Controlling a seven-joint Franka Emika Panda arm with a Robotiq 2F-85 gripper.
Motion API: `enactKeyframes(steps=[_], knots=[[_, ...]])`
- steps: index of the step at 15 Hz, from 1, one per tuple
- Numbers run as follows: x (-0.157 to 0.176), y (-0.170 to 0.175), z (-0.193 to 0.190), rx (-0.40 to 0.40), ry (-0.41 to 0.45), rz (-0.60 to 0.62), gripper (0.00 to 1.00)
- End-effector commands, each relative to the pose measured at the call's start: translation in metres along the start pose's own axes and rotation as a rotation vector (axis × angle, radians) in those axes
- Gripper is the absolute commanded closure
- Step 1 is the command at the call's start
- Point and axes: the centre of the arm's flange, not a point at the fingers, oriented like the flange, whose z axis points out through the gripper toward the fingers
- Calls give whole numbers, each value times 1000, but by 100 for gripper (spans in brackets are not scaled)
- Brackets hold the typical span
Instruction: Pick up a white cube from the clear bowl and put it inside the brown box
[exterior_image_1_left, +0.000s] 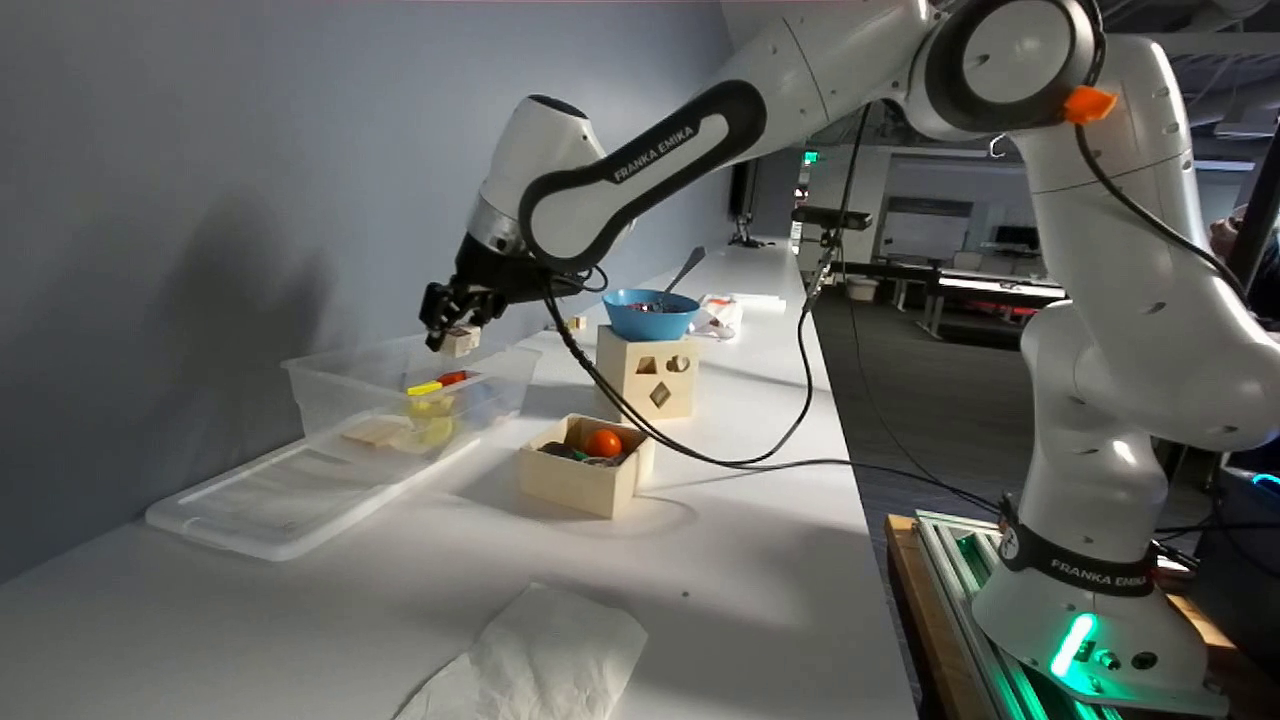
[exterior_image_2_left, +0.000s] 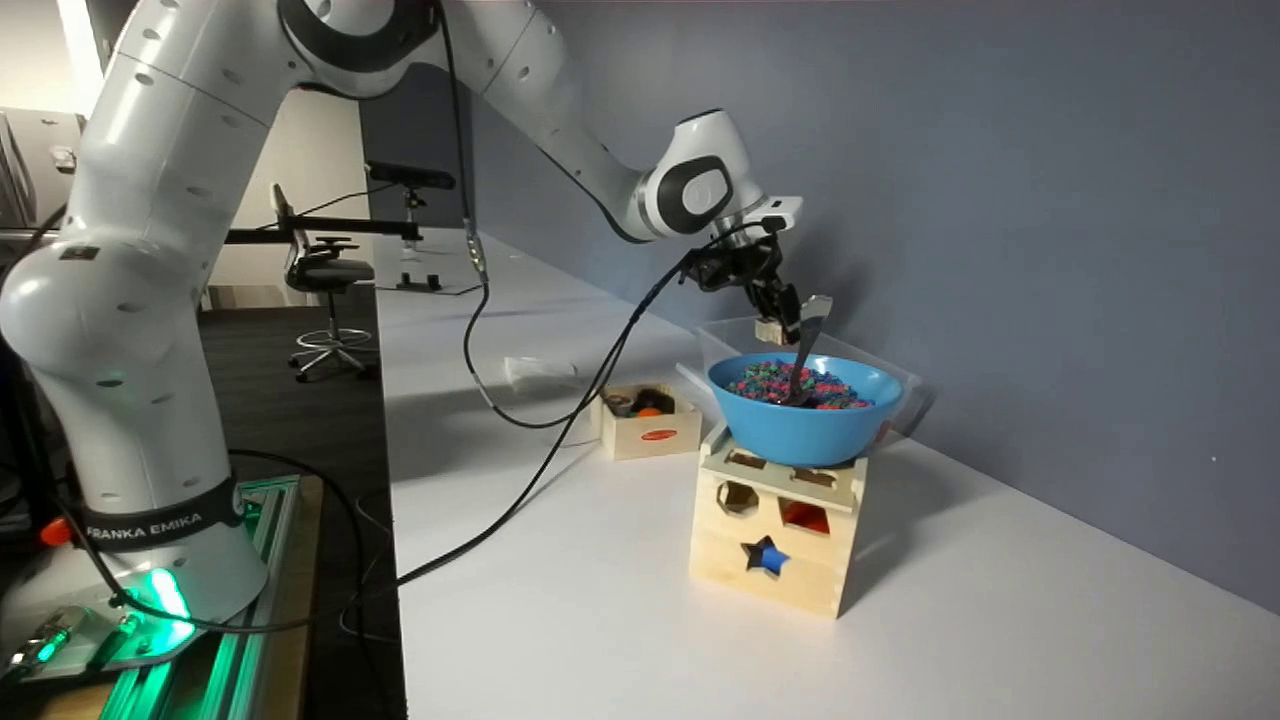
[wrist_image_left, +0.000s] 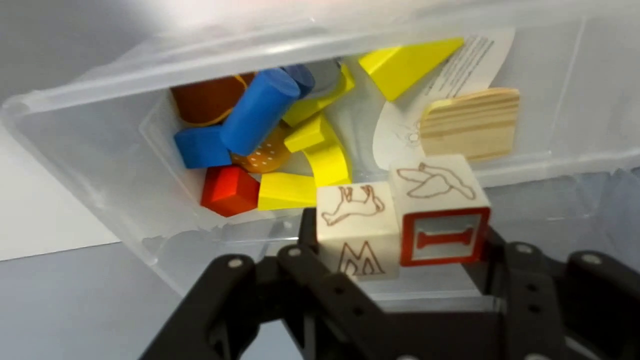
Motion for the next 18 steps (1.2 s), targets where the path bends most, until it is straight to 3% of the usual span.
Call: enactKeyframes(steps=[1, 8, 9, 11, 12, 16, 17, 18], knots=[[-64, 37, -45, -32, 17, -79, 58], [-141, 72, -76, 6, 122, -128, 58], [-144, 103, -75, 22, 133, -129, 58], [-173, 118, -80, 61, 147, -128, 58], [-199, 102, -84, 72, 154, -86, 58], [-269, 106, -96, 174, 163, -107, 58], [-225, 94, -68, 116, 148, -101, 33], [-243, 91, -71, 137, 150, -103, 33]])
